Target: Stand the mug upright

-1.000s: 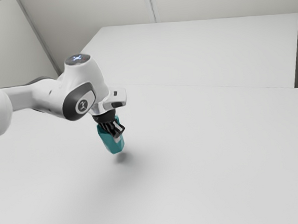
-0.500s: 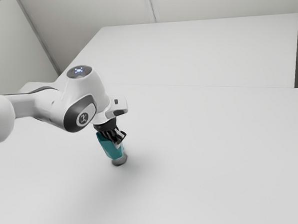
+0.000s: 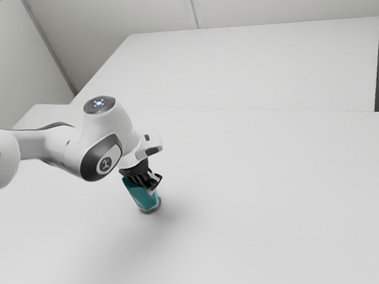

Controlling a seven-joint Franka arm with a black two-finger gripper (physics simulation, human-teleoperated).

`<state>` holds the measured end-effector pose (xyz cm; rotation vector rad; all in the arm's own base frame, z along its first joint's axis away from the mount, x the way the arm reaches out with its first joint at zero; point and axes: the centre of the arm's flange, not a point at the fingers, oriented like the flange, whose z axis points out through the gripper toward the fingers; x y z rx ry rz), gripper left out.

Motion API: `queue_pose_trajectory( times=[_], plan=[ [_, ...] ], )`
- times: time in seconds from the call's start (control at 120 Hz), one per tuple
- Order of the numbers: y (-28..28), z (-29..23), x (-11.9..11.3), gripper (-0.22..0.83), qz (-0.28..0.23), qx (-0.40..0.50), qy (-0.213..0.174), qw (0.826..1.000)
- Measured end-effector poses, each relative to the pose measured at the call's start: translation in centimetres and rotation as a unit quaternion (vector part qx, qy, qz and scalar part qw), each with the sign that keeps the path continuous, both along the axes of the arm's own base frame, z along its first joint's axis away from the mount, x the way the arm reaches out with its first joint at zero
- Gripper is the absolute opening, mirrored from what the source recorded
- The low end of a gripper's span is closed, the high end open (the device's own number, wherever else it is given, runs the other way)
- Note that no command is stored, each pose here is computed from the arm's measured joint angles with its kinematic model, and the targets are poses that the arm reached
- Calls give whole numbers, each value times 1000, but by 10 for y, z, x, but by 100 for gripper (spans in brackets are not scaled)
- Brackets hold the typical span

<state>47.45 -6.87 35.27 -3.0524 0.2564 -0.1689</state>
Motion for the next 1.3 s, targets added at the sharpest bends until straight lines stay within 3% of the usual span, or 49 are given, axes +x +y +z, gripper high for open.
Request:
queue_pose_trajectory(
  times=[0.233, 0.417, 0.583, 0.742, 0.967, 1.3],
  plan=[
    [-1, -4, 2, -14, 13, -5, -9, 1000],
    [-1, 0, 3, 5, 19, -9, -17, 1000],
    [-6, 19, 1, 34, 17, -11, -36, 999],
    [-17, 47, -6, 48, 7, -9, -54, 998],
    [-27, 89, 2, 56, 10, -6, -45, 999],
    [-11, 155, 30, 59, 67, -43, 23, 997]
  ],
)
